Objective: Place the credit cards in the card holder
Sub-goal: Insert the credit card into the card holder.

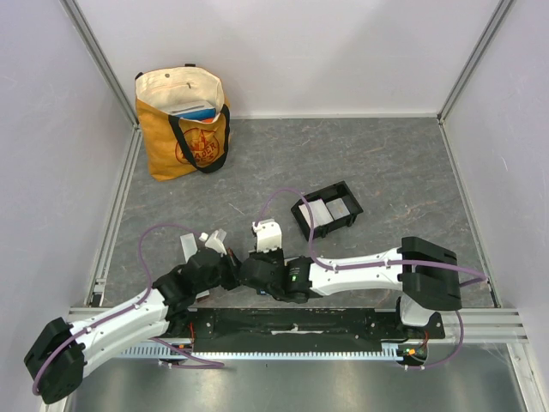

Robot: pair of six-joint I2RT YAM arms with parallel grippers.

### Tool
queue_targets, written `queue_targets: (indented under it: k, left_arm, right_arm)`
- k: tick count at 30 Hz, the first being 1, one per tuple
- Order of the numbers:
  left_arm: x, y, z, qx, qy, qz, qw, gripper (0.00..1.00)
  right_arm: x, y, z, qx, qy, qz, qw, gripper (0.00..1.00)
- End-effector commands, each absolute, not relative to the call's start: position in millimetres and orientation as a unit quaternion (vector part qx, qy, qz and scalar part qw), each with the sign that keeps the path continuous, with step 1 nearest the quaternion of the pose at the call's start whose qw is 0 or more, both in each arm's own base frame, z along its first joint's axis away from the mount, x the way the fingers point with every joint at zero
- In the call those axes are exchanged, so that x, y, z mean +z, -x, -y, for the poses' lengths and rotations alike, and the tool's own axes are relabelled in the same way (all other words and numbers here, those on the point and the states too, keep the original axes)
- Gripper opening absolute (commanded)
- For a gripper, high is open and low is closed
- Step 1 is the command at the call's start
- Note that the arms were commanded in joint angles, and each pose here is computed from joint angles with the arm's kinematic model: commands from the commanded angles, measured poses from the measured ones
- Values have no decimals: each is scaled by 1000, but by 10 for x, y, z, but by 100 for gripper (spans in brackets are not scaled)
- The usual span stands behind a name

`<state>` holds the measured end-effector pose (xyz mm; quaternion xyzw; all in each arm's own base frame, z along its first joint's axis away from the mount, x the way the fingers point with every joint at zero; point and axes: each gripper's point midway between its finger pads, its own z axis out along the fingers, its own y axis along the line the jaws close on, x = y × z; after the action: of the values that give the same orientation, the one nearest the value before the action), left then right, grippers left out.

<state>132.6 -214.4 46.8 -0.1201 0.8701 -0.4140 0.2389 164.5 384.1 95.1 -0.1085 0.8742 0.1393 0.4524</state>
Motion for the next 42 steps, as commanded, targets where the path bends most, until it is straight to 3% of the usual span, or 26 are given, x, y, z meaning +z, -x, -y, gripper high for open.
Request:
queue_targets:
  k: [1,23,33,37,42]
  left_arm:
    - [763,-1401,2256,-448,114,-849,256,2]
    - [639,-1374,2183,-428,119,-859,253,2]
    - [507,-1343,2130,-415,125,-867,246,2]
    - [481,-1336,2124,-411,124,-869,245,2]
    - [322,-1323,2051,-389,133,-879,241,2]
  right_arm:
    - [1092,-1698,-3763,99,106,-863,483,0]
    - [1327,-1741,-3307,61,83,-861,499,0]
    - [1118,-1828,-2919,70,48,-892,444,0]
    - [1169,-1764,-2997,118,46,-891,436,0]
    - [1187,-1662,-3306,254,56,-884,389,0]
